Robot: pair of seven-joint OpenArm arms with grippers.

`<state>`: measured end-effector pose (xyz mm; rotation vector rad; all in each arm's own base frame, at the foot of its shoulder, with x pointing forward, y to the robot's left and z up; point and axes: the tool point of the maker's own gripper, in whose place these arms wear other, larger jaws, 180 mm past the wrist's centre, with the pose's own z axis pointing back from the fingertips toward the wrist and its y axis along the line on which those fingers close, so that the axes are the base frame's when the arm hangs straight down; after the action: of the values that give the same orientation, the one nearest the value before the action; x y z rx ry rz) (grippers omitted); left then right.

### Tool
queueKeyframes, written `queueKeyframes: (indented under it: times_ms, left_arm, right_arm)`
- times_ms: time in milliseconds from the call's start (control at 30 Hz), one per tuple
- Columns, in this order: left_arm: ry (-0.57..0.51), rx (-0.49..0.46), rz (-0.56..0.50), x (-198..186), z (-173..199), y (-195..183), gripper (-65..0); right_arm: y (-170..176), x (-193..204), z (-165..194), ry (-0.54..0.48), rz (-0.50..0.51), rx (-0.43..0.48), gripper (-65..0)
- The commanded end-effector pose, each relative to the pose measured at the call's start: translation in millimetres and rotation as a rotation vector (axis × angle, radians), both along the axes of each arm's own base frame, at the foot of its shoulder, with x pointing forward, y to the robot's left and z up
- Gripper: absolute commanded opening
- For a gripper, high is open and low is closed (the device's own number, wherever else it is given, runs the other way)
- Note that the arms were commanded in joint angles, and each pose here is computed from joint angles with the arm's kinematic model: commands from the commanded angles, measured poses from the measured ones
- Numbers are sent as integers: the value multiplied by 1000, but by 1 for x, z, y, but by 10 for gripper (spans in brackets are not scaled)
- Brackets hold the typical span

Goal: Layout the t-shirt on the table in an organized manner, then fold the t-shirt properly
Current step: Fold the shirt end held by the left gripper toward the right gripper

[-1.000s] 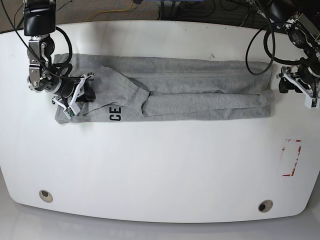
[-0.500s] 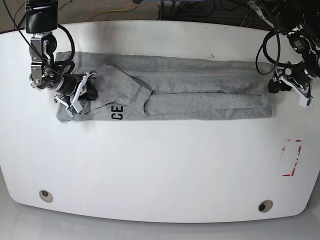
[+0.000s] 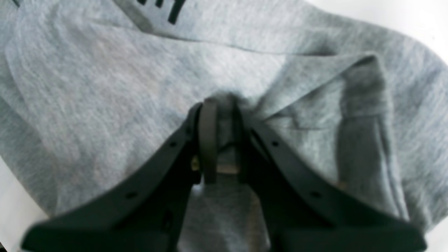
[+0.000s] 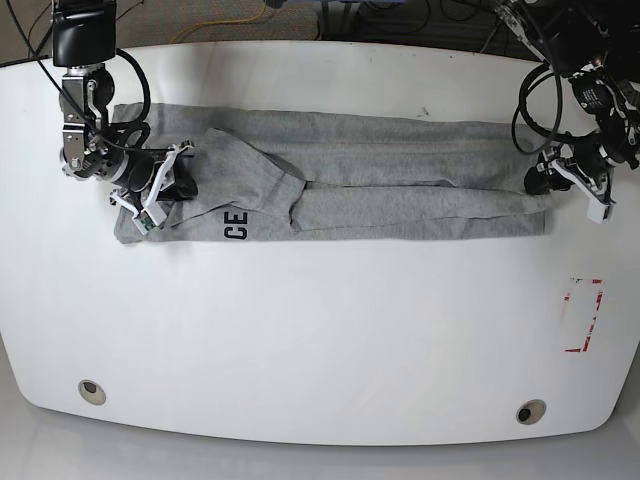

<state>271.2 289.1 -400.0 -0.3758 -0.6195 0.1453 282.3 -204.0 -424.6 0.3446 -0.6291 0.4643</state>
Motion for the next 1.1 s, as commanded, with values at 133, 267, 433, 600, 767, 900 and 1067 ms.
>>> queueKeyframes:
  times_ms: [133,267,433,600,767,900,1067]
  left_arm:
    - [-19,-40,6,8,-5,-3,-299]
    - [-7,-53,-33,14,-9,-15,-300]
    - [6,-48,-75,15,-12,-26,-308]
    - [14,-40,-115,17,-13,-35,-456]
    - [-4,-5,-145,20,-6,-37,-650]
    - [-18,83,-164,19,4,-31,-637]
    - [-54,251,-210,26,29,-25,-639]
  right_arm:
    - [-7,-3,-2,22,13,-40,-563]
    - [-7,-3,-2,22,13,-40,-563]
    - [-8,-3,-2,20,11,-40,-563]
    - [-7,-2,-1,19,11,-40,-563]
    - [-7,-2,-1,19,11,-37,-563]
    - [-7,-2,-1,19,11,-37,-563]
    - [1,-3,-3,20,9,-19,-563]
